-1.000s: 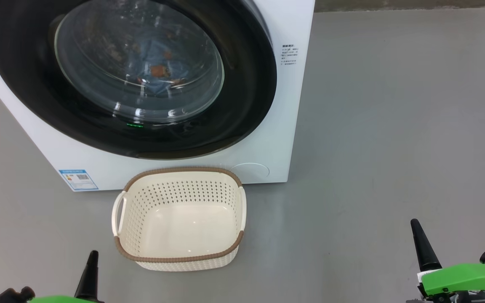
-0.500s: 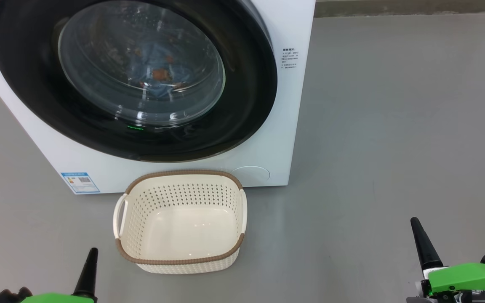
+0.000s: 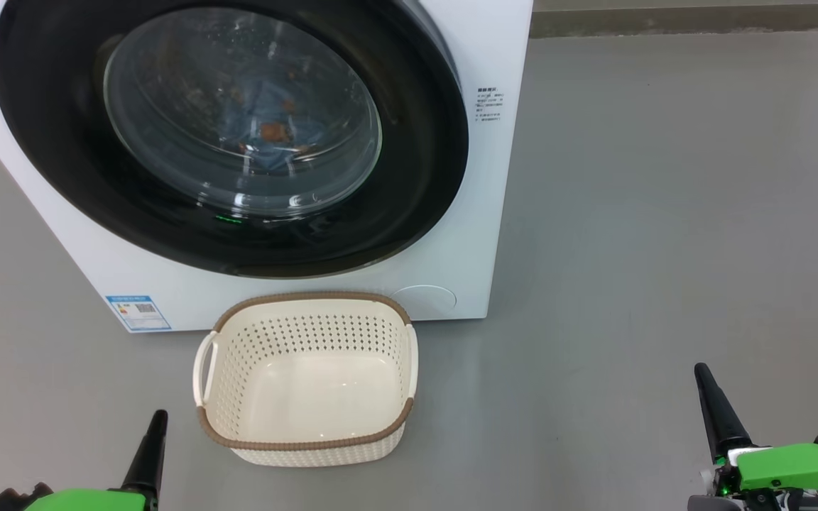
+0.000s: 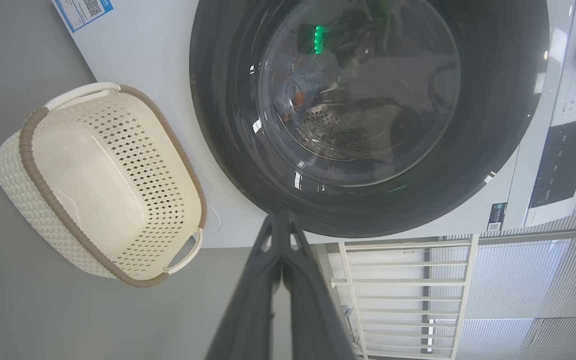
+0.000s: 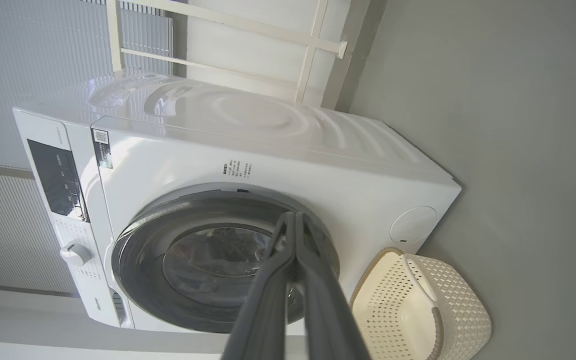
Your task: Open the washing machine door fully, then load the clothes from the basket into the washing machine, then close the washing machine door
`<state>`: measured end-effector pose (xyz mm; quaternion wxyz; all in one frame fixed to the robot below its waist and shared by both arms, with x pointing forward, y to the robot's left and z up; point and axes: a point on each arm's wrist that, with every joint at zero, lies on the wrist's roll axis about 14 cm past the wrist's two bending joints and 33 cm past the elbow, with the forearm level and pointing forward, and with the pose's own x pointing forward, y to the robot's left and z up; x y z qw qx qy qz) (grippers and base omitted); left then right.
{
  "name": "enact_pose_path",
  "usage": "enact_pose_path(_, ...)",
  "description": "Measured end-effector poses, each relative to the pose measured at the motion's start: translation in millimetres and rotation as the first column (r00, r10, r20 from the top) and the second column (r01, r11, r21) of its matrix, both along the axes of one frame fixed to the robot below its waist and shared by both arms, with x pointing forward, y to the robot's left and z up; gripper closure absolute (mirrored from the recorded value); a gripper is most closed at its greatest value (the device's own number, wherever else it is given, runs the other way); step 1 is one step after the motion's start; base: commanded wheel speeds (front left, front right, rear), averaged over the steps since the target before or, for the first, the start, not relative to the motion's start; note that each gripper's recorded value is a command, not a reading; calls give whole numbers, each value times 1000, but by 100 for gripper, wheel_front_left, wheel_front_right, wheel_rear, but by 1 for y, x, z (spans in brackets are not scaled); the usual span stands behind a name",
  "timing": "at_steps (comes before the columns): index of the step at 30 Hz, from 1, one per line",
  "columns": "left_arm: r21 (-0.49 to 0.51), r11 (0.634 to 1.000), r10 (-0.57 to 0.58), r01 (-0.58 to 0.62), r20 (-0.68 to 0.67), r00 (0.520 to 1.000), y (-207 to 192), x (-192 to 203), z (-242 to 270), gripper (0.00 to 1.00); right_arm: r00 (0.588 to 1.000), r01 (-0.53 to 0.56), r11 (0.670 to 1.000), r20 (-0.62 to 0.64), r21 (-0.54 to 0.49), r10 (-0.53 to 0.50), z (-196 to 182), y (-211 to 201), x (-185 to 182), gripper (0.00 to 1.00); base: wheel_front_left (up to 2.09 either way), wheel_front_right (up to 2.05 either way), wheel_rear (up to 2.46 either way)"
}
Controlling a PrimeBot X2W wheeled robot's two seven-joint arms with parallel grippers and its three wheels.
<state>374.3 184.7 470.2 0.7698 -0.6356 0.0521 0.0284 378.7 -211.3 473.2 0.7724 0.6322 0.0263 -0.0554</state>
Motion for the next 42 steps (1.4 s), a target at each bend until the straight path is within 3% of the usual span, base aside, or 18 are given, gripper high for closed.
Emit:
enact_pose_path(20,-197,980,17,-9,38,999,2,3,14,100,998,-8,981,55,196,-3,13,3,1,100,0,0,0)
enact_pose_path(42,-199,980,19,-11,39,999,2,3,14,100,998,-6,979,55,201,-5,13,3,1,100,0,0,0)
